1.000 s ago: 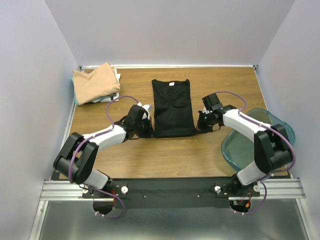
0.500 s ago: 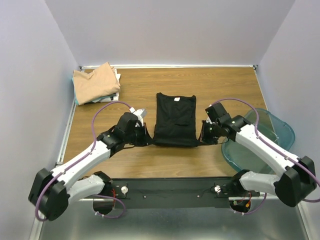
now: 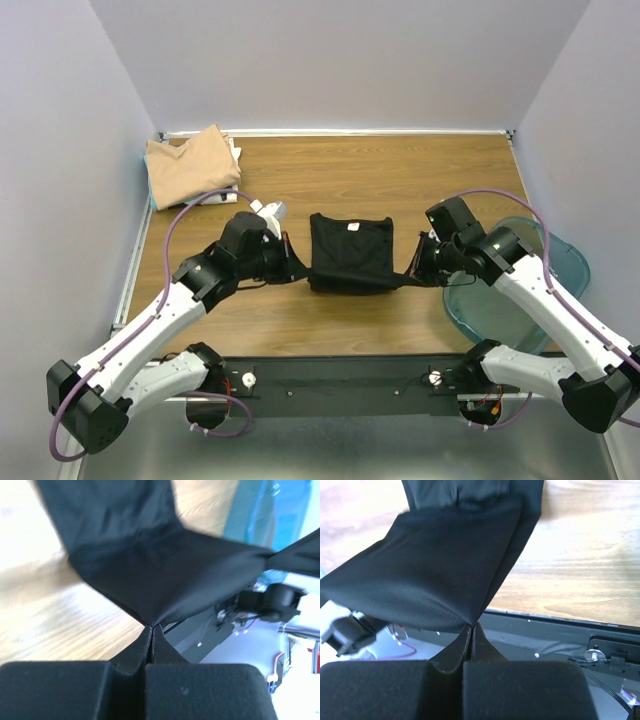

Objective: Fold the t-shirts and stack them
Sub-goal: Fold the tshirt

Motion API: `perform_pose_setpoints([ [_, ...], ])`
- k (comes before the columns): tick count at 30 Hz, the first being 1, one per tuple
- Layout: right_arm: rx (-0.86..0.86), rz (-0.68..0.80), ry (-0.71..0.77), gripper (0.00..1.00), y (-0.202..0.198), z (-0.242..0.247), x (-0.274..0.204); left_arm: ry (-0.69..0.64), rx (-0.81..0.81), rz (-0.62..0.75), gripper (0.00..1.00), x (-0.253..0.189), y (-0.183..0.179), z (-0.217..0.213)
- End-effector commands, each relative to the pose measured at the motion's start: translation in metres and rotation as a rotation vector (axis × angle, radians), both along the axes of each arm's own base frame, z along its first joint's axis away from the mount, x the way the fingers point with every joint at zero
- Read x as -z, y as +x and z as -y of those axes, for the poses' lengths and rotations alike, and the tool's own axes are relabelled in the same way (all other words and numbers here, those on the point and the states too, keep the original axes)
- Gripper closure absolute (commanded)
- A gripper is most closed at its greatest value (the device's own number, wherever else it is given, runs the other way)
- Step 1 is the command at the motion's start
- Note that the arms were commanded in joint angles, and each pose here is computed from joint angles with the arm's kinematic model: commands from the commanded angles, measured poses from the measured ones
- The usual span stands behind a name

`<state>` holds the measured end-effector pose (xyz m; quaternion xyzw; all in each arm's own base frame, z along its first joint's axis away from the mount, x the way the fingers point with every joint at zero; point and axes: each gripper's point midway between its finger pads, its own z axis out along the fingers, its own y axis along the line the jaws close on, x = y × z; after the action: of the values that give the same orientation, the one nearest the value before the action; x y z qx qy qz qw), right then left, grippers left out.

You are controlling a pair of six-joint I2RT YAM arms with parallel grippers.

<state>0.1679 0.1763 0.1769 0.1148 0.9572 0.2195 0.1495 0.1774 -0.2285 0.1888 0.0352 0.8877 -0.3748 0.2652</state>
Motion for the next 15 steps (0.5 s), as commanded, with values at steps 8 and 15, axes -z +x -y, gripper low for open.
perform_pose_setpoints([
  [8, 0.179, 0.105, -0.183, 1.00, 0.050, 0.021, -0.001, 0.089, 0.034, 0.017, 1.00, 0.010, 0.032, 0.012],
  [15, 0.186, 0.104, -0.228, 1.00, 0.055, 0.026, 0.006, 0.099, 0.056, 0.016, 1.00, 0.014, 0.043, 0.015],
])
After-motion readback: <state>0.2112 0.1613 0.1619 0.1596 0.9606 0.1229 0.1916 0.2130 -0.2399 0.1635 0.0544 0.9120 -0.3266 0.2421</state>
